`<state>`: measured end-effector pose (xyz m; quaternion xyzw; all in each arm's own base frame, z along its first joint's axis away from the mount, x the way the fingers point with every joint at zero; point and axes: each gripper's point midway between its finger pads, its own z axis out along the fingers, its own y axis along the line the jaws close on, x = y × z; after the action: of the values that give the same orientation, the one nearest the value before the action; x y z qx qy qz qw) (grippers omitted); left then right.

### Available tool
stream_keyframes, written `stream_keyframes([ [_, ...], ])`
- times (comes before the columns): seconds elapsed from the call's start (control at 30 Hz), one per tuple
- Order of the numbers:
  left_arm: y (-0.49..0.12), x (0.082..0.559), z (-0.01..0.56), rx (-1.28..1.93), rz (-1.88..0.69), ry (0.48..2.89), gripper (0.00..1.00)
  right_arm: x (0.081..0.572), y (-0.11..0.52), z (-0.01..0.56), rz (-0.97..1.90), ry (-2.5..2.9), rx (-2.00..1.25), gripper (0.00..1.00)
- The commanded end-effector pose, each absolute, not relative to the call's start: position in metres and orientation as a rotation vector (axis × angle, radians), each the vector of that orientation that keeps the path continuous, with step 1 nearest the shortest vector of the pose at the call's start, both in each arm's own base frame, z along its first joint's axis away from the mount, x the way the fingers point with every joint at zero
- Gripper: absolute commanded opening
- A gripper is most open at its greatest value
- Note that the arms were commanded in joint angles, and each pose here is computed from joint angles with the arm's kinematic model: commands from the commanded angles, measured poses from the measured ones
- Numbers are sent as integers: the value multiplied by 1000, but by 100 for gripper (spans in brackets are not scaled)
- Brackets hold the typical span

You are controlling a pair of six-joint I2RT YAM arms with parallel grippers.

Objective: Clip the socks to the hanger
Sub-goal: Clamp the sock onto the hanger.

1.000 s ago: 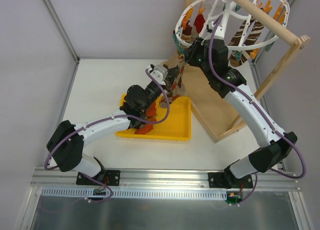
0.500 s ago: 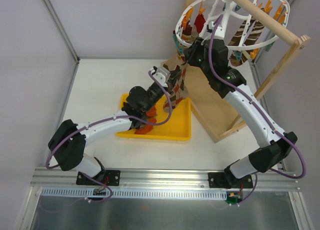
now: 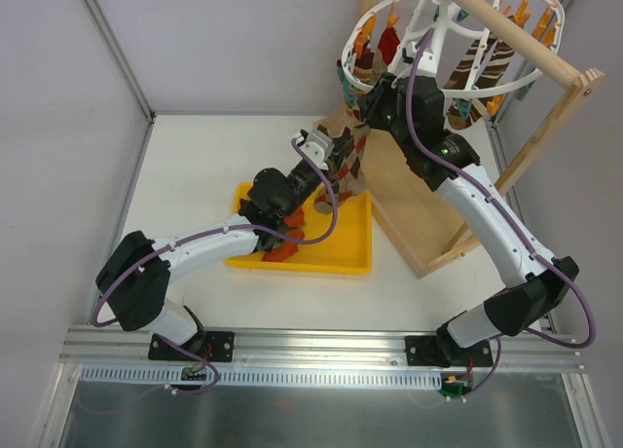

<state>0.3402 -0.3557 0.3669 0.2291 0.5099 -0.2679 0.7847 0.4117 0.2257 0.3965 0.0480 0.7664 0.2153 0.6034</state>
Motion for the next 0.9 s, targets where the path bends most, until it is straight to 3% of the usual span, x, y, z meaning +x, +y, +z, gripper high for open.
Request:
stream_keyframes([
  [0.0,-351,339,395,429,-570,1026,0,415,221,412,480,1742,120,1],
  [0.87,-356,337,405,440,-560,994,0,418,219,408,441,1761,112,1],
])
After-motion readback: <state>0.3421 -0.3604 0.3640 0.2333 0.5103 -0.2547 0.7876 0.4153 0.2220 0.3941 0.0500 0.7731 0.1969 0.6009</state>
